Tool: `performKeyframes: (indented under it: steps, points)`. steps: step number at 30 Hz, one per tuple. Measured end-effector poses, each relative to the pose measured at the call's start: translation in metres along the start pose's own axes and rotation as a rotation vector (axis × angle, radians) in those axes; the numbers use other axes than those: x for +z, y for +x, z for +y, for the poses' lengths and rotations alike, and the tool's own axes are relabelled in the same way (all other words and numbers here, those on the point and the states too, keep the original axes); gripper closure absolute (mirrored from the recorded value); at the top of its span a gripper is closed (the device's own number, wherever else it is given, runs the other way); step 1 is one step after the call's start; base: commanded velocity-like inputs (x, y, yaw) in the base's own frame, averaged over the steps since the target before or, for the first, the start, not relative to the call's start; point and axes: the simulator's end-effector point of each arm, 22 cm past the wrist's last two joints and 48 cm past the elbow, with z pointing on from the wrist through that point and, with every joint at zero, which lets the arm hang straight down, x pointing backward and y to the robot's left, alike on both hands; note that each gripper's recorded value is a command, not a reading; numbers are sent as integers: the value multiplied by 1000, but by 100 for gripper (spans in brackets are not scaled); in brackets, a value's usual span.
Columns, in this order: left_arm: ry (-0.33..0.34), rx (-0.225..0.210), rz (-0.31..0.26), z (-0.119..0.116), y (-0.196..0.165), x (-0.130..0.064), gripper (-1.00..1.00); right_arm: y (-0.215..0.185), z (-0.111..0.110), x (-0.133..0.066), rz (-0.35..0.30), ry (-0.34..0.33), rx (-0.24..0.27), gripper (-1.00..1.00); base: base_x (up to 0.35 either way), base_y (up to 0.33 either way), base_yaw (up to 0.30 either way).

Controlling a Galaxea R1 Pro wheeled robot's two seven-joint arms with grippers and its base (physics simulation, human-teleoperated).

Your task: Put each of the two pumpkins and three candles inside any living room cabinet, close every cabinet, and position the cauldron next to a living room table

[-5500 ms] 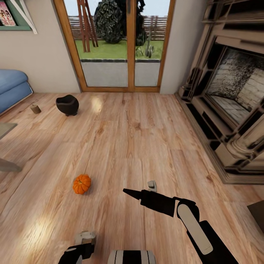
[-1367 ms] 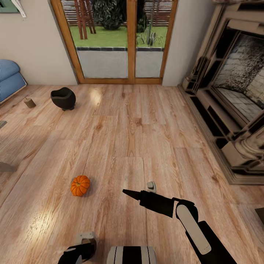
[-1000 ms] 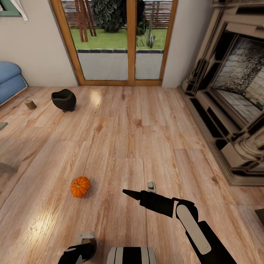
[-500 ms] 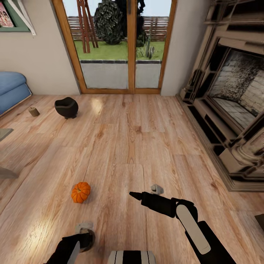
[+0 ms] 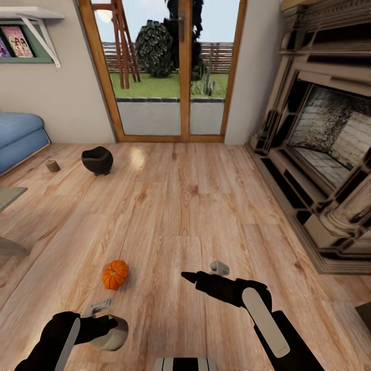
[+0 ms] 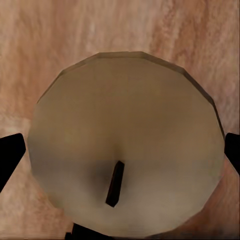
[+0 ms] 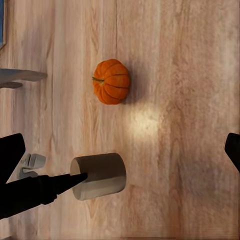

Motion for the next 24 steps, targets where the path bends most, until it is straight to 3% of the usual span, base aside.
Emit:
performKeyframes:
  steps: [14,17,19,24]
  points:
    - [21,3,-51,-7,-16,-21,100,-13,20,-15,-42,-10,-38,-100,-14,0,0]
    - [24,4,-63,-8,-20,-26,100,-16,20,-18,-52,13,-46,-100,0,0,0]
    - [26,4,-71,-9,-22,-29,100,-18,10,-20,-60,90,-46,-100,0,0,0]
    - [30,8,-90,-11,-28,-37,100,-19,-28,-35,-82,418,-24,-100,0,0,0]
